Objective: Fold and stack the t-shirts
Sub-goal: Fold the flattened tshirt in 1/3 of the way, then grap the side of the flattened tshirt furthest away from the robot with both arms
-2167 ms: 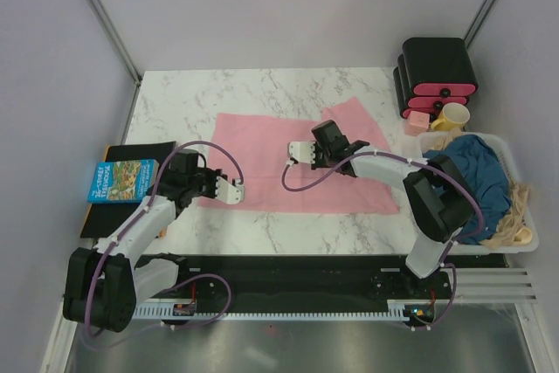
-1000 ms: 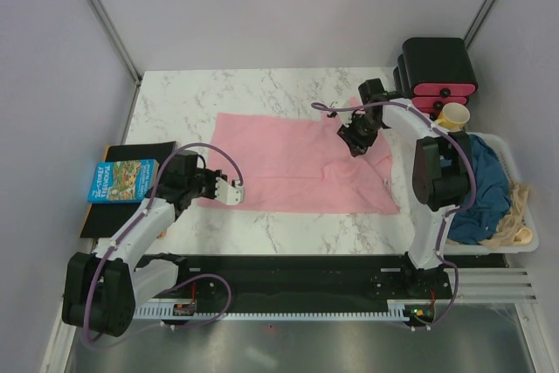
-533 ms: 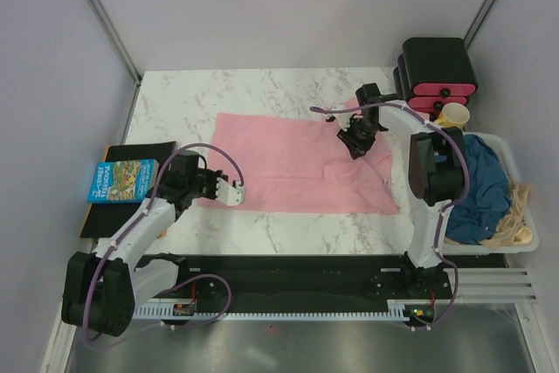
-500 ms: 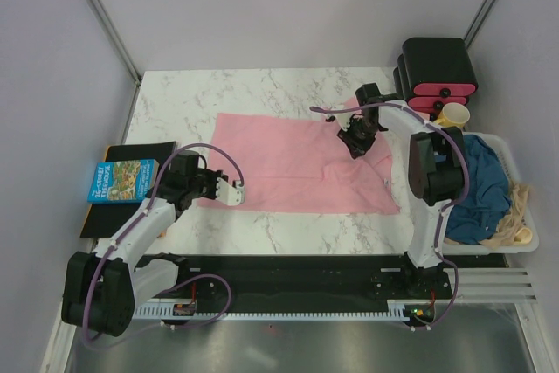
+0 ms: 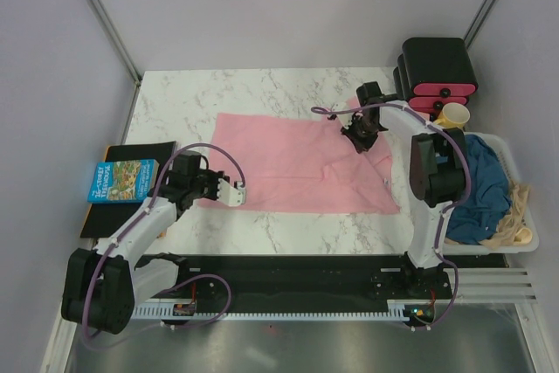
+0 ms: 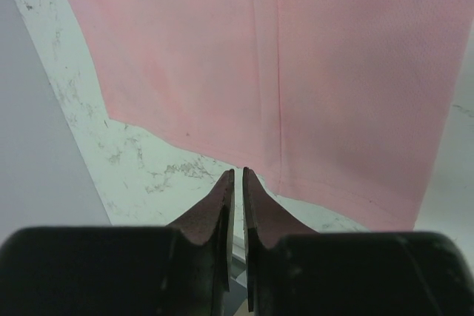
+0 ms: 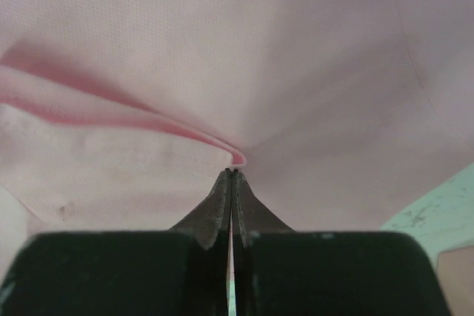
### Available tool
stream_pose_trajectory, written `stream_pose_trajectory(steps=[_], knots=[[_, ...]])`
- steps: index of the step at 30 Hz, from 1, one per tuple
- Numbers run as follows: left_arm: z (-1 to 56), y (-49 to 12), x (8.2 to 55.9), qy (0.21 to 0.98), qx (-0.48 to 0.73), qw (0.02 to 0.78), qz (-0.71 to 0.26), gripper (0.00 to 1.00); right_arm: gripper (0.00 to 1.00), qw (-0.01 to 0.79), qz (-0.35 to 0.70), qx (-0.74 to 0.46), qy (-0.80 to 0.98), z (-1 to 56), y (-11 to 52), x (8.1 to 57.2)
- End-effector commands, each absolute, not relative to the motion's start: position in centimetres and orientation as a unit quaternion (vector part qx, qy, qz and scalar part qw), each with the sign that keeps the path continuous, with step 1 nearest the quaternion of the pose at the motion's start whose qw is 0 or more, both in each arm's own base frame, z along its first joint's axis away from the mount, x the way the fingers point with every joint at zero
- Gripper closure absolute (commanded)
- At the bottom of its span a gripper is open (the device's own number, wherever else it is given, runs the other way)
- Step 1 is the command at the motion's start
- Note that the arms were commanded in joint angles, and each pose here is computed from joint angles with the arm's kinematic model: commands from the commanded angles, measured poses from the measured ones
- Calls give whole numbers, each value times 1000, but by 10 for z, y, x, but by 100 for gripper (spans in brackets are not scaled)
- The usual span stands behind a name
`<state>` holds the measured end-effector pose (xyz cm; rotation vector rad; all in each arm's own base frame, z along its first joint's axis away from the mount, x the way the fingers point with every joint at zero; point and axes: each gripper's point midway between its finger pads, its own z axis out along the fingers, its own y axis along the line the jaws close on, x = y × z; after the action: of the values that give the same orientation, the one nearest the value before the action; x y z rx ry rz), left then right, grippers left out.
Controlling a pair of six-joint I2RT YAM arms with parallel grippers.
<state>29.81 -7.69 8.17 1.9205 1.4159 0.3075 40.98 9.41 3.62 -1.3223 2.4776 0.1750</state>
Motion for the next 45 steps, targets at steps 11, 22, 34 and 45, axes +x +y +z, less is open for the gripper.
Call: stream_pose_trajectory(steps=[11,22,34,45], knots=[[92,-88,307,555,733,377,110,83,64,202,-18,-462,863,69,70,419],[117,-78,354,631,638,419,138,73,48,294,-120,-407,857,147,43,449],[185,-114,475,779,431,455,25,34,41,353,-33,-254,900,136,66,544],[120,-102,532,821,417,385,58,35,42,341,11,-225,913,80,72,585]])
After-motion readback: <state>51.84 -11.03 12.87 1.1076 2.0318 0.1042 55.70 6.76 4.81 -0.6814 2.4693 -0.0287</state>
